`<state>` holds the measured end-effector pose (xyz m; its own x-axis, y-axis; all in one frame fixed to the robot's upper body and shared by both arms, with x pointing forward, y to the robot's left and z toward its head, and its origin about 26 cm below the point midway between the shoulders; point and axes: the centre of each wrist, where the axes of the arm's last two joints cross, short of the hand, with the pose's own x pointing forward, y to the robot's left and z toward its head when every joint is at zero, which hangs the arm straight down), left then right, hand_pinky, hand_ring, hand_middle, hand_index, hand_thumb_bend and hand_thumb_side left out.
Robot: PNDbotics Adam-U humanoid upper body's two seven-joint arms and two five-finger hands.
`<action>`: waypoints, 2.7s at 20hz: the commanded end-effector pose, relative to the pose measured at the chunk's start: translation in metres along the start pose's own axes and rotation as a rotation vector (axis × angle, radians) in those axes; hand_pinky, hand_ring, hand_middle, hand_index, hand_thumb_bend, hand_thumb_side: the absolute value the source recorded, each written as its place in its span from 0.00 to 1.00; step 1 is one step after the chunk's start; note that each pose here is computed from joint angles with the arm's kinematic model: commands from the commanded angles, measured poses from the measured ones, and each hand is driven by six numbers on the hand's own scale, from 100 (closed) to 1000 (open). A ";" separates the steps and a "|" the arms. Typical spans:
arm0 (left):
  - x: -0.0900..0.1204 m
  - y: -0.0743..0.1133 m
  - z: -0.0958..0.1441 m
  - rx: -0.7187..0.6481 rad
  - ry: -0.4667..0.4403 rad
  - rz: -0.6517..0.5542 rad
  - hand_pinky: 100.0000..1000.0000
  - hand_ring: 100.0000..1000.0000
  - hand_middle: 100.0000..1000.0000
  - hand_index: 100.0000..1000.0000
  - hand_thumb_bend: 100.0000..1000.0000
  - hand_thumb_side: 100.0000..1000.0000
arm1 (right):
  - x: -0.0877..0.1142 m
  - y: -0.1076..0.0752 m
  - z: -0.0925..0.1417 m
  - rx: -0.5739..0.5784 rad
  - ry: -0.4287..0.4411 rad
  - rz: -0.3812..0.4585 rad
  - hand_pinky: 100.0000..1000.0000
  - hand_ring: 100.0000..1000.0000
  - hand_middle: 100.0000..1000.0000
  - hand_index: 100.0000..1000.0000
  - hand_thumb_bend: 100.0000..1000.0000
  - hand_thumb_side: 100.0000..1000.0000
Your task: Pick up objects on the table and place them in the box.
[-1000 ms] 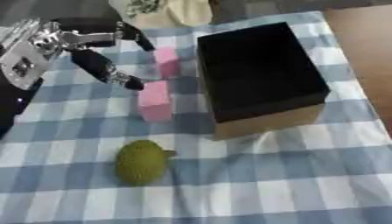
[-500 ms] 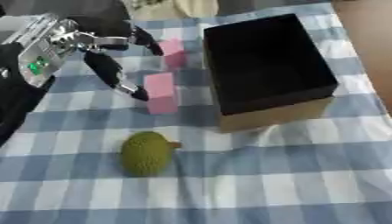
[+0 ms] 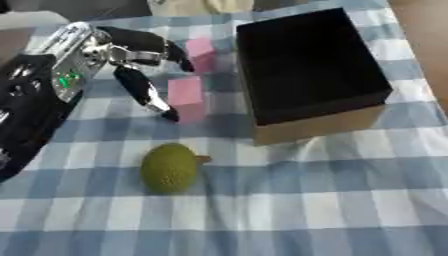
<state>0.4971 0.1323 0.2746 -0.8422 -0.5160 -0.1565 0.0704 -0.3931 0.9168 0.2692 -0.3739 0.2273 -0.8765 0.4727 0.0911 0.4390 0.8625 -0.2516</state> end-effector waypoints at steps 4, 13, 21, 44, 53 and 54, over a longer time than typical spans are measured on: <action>-0.007 0.005 0.005 -0.113 -0.077 -0.130 0.97 0.90 0.79 0.90 0.71 0.70 | 0.002 -0.002 -0.007 0.008 -0.018 0.002 0.89 0.92 0.41 0.90 0.00 0.39; -0.013 -0.013 -0.004 -0.128 -0.051 -0.108 0.88 0.81 0.63 0.76 0.45 0.67 | 0.002 0.000 -0.006 0.000 -0.004 -0.002 0.90 0.93 0.40 0.90 0.00 0.41; -0.014 -0.018 -0.007 -0.081 -0.038 -0.062 0.86 0.77 0.57 0.64 0.31 0.71 | 0.002 0.002 -0.005 0.006 0.007 -0.006 0.90 0.94 0.39 0.90 0.00 0.41; 0.027 0.069 0.029 0.329 -0.153 -0.072 0.81 0.70 0.51 0.57 0.00 0.25 | 0.002 -0.003 -0.007 -0.005 -0.004 0.010 0.90 0.92 0.41 0.89 0.00 0.39; 0.064 0.103 0.003 0.400 -0.264 -0.027 0.83 0.71 0.52 0.58 0.00 0.26 | 0.001 -0.004 -0.016 -0.046 -0.032 0.005 0.89 0.91 0.42 0.89 0.00 0.36; 0.067 0.104 -0.001 0.399 -0.278 -0.023 0.83 0.70 0.52 0.58 0.00 0.28 | 0.001 -0.005 -0.017 -0.051 -0.036 0.003 0.89 0.90 0.43 0.89 0.00 0.35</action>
<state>0.4515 0.0586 0.3459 -0.9522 -0.2870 -0.1050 -0.0927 -0.0563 0.9941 0.2719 -0.3716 0.2334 -0.8803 0.4660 0.0896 0.4432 0.8749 -0.1953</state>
